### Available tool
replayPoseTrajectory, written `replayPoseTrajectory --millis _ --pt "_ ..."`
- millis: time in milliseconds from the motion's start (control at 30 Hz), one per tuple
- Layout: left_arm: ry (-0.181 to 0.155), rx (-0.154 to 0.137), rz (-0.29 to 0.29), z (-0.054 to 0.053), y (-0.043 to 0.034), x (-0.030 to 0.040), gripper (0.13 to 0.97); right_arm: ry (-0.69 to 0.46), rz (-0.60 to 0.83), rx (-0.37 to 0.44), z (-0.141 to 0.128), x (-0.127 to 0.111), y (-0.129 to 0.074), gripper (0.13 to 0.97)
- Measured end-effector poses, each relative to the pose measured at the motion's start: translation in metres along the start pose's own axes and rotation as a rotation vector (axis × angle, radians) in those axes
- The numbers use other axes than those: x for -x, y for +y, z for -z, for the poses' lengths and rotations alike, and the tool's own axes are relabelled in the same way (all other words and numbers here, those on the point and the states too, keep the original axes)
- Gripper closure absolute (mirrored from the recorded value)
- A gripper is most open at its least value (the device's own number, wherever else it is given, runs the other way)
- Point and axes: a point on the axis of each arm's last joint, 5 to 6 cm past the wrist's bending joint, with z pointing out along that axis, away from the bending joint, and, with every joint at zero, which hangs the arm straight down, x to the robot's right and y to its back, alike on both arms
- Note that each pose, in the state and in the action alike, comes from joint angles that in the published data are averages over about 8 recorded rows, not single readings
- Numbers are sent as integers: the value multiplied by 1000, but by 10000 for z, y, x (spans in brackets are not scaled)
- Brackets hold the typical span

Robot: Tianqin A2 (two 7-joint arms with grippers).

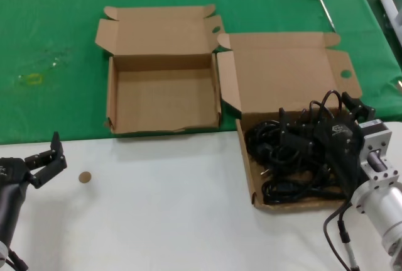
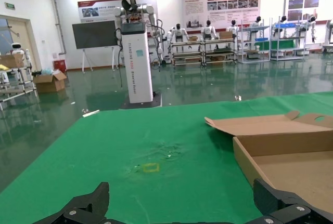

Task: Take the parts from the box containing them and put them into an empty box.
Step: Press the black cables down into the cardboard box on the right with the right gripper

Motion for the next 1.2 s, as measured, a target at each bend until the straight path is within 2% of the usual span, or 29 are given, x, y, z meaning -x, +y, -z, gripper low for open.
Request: replayPoseTrajectory --millis 933,1200 --pt "0 0 0 0 0 0 153 0 0 0 0 0 0 130" --pt "0 0 0 0 0 0 245 0 0 1 0 -16 -6 130"
